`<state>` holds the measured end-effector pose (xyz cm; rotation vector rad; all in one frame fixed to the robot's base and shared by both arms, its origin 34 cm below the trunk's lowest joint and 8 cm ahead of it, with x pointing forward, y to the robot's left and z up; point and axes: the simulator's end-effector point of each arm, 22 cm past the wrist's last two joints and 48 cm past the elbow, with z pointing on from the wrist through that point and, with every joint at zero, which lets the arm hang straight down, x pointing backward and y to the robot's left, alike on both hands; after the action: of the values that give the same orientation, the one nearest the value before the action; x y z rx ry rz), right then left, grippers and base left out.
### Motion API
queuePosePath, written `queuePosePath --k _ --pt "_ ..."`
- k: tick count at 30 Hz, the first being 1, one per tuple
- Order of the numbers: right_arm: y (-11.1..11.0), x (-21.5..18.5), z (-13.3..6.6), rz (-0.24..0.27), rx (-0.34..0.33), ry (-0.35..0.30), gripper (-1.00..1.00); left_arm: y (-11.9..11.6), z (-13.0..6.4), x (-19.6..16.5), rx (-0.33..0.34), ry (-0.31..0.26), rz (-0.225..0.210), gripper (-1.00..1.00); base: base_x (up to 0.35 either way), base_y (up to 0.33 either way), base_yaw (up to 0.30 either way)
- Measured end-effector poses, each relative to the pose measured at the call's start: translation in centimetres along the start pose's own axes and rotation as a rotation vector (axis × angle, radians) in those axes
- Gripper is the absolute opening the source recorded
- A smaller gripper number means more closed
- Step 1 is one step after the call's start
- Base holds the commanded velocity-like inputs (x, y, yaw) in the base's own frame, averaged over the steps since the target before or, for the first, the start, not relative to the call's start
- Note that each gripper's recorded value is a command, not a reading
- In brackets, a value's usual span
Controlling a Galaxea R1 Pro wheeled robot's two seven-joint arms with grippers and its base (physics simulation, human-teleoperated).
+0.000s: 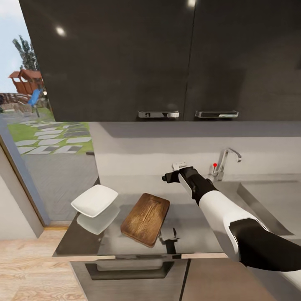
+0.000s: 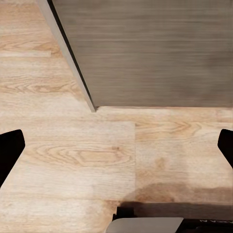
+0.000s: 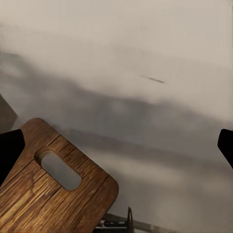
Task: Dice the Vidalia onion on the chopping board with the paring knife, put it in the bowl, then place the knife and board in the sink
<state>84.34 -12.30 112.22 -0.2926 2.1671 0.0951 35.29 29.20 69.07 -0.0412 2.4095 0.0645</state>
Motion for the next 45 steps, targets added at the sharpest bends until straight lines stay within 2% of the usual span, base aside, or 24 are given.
queuePosePath --k 12,19,33,45 --pt "0.1 2.0 1.0 0.006 -0.005 0.037 1.0 0.0 0.0 0.4 0.0 0.011 0.001 1.0 0.001 0.0 0.0" --pt "0.1 2.7 1.9 0.005 -0.007 0.018 1.0 0.0 -0.1 0.8 0.0 0.021 0.001 1.0 0.0 0.0 0.0" --pt "0.1 3.9 3.0 0.009 -0.011 0.038 1.0 0.0 -0.2 1.7 -0.001 0.043 0.002 1.0 0.004 0.0 0.0" --pt "0.3 5.0 3.9 0.011 -0.017 0.056 1.0 0.0 -0.2 2.4 -0.001 0.062 0.004 1.0 0.111 0.0 0.0"
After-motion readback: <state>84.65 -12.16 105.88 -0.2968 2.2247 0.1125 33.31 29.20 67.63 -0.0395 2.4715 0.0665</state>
